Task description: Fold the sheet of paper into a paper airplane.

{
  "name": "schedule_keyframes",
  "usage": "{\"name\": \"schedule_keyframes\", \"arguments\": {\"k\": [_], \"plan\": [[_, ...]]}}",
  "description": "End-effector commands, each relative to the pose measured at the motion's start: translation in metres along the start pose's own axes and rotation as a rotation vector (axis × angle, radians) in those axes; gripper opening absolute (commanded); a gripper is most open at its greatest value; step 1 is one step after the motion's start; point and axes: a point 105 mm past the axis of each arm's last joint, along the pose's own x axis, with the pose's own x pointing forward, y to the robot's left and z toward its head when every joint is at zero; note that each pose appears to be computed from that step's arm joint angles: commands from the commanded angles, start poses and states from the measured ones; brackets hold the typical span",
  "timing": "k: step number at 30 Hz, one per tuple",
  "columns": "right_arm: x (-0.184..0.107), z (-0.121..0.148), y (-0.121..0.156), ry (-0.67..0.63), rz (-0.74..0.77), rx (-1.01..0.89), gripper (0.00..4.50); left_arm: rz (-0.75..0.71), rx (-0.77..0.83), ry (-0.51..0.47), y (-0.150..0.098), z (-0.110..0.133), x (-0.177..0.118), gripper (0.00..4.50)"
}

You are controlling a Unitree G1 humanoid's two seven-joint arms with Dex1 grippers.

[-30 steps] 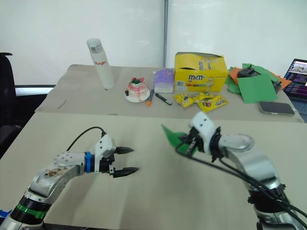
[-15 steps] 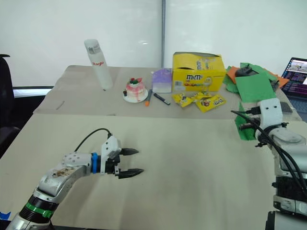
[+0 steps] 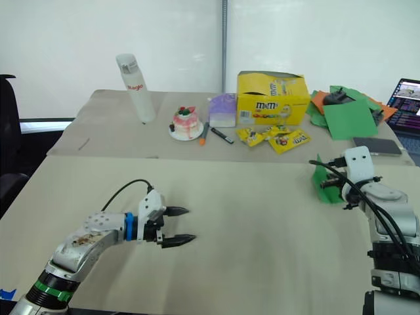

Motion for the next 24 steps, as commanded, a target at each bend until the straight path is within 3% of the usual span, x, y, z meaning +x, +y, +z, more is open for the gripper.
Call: {"name": "schedule_keyframes", "arguments": {"k": [1,9,13,17,24], "plan": [[-0.006,0.014,-0.006,-0.059,-0.022,-0.004,0.29,-0.018,0.046,-0.027,-0.004,0.010,0.001,4.50],[-0.044,0.077,-0.002,-0.186,0.078,-0.069,3.09,0.041,0.022,-0.061,0.010,0.017,-0.009,4.50],[-0.059,0.089,0.055,-0.270,0.350,-0.176,4.48,0.045,0.010,-0.076,0.012,0.019,-0.011,4.50],[-0.073,0.086,0.109,-0.378,0.539,-0.180,4.48,0.084,-0.015,-0.072,0.017,0.016,-0.014,4.50],[-0.074,0.045,0.158,-0.411,0.604,-0.096,4.48,0.160,-0.059,-0.147,0.017,0.016,-0.023,4.50]]}}
